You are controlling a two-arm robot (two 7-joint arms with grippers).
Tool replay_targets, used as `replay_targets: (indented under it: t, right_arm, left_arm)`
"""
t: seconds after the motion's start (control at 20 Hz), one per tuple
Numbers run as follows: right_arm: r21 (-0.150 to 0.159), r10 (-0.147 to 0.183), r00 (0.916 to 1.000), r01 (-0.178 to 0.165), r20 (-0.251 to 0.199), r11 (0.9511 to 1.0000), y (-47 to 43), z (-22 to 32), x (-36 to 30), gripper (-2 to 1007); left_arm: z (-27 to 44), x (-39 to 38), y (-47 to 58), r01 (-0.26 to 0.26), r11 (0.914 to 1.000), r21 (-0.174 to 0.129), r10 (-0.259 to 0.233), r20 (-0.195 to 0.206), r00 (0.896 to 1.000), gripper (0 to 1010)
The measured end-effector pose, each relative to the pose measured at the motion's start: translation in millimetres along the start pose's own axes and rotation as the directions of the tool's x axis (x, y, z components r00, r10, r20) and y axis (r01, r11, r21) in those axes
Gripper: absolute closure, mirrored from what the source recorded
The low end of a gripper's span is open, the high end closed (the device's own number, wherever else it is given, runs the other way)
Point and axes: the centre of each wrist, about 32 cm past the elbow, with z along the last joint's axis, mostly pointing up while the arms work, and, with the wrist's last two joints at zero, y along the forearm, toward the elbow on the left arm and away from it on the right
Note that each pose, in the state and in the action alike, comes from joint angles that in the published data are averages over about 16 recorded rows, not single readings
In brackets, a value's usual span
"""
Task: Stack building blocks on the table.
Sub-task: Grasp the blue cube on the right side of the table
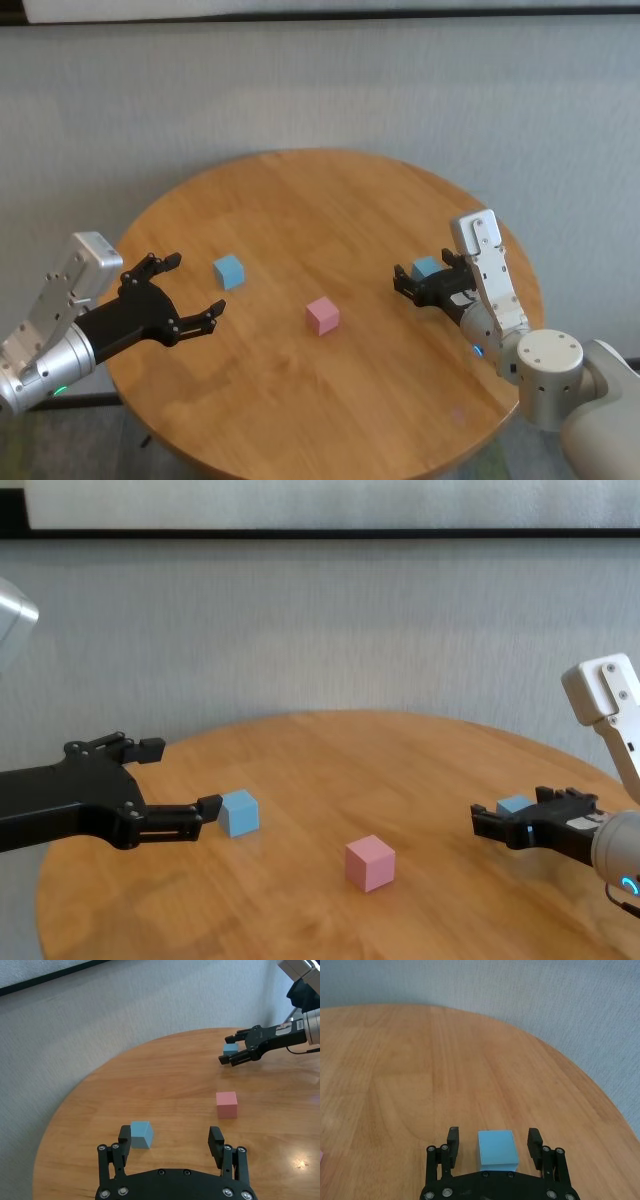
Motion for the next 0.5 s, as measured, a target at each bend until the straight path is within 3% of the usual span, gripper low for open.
replay_targets:
  t: [0.5]
  right_arm:
    - [-0.002,-0.011,0.9999,0.011,-0.006,0.9999,-1.1,1.0,1.8,438]
  left_arm:
    - [0.0,0.0,0.0,0.0,1.0,0.0,0.0,0.0,1.0,9]
